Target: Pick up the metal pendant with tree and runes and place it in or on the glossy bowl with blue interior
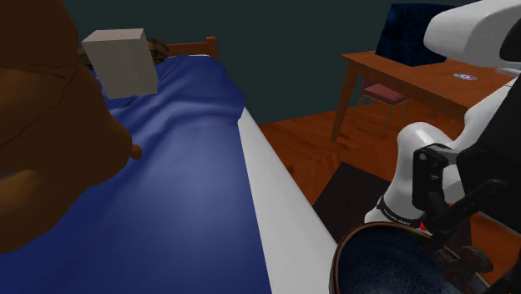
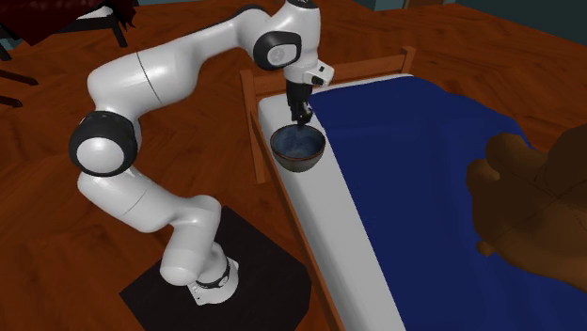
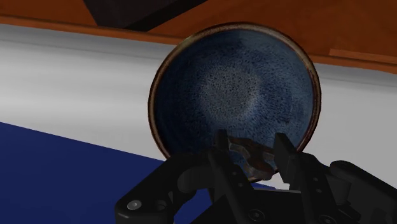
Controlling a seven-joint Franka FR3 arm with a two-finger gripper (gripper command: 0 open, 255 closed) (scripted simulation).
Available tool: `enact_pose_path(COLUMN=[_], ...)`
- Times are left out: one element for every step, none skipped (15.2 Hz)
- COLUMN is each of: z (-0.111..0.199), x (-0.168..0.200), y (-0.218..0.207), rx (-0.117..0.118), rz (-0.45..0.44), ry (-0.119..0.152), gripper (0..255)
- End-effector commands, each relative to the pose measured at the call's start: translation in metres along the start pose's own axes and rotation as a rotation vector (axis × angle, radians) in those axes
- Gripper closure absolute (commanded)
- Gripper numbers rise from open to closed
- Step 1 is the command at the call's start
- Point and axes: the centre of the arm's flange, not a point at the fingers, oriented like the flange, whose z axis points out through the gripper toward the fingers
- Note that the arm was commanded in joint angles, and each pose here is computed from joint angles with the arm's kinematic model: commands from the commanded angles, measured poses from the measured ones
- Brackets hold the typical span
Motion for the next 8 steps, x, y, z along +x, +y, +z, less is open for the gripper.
enact_pose_path(z=[0.009, 0.014, 0.02, 0.025, 0.03, 0.035, 0.041, 0.046], x=[-0.003, -0.003, -0.003, -0.003, -0.003, -0.003, -0.004, -0.004], y=[0.0, 0.001, 0.001, 0.002, 0.002, 0.003, 0.004, 0.004], rx=[0.0, 0.0, 0.0, 0.0, 0.0, 0.0, 0.0, 0.0], rz=[0.001, 0.001, 0.001, 0.001, 0.001, 0.001, 0.001, 0.001], ry=[0.0, 0.0, 0.0, 0.0, 0.0, 0.0, 0.0, 0.0], gripper=[255, 255, 255, 255, 255, 255, 255, 255])
